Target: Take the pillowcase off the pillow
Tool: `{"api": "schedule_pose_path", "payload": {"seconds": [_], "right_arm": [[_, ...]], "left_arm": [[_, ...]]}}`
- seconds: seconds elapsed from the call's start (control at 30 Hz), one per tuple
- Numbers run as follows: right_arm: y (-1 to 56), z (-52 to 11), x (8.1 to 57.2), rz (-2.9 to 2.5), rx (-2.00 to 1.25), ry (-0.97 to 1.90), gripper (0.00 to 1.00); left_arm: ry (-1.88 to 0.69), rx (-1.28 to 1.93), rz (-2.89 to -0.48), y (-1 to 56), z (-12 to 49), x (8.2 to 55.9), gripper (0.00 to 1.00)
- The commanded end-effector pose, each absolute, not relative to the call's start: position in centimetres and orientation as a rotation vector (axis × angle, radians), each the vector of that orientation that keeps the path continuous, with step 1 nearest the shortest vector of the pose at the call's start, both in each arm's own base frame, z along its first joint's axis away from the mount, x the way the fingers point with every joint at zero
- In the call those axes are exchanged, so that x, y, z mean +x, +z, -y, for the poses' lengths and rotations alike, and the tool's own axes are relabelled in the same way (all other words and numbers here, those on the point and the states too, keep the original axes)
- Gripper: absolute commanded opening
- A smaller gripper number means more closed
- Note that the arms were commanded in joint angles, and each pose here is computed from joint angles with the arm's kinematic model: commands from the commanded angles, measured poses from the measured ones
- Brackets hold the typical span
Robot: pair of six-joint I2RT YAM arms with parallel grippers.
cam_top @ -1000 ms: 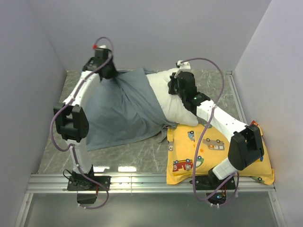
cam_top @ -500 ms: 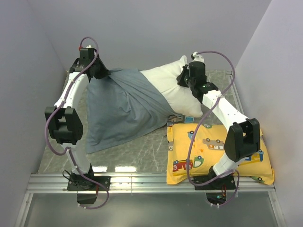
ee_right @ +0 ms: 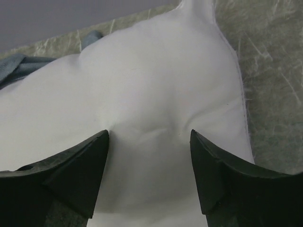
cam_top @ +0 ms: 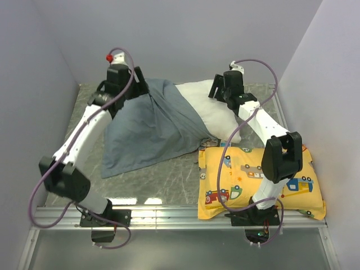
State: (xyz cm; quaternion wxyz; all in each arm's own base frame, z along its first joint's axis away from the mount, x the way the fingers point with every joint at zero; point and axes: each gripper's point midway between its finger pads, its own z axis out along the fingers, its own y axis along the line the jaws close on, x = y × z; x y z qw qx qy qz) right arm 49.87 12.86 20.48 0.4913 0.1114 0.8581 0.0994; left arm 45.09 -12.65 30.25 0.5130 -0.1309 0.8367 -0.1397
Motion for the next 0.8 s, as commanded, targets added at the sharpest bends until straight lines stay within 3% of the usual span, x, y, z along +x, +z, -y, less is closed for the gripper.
{"api": "schedule_pose_path", "payload": {"seconds": [0.0,0.3,0.53,0.63,0.73,0.77], "right_arm": [[23.2,-11.6,50.2,-2.043,0.277,0.191,0.80],[24.9,-14.7,45.3,-2.087,0.093,0.186,0.89],[20.0,-17.0,42.0,-2.184,0.051,0.212,0.92],[17.4,-17.2,41.9,-2.231,0.066,0.196,0.92],[16.6,-16.9,42.5,-2.238,0.098,0.193,0.83],[16.6,-16.2,43.0,-2.239,0.121,0.193,0.69]], "left_arm": [[-0.292,-0.297,-1.999,29.3,14.0,41.8,0.81],[-0.391,-0.203,-2.126,22.0,19.4,34.3,0.84],[-0.417,-0.207,-2.165,18.9,20.9,35.2,0.83],[-0.389,-0.215,-2.196,17.4,21.2,35.8,0.74],[-0.300,-0.233,-2.223,16.5,20.4,36.2,0.41],[-0.254,-0.238,-2.224,16.2,19.8,36.4,0.22]]}}
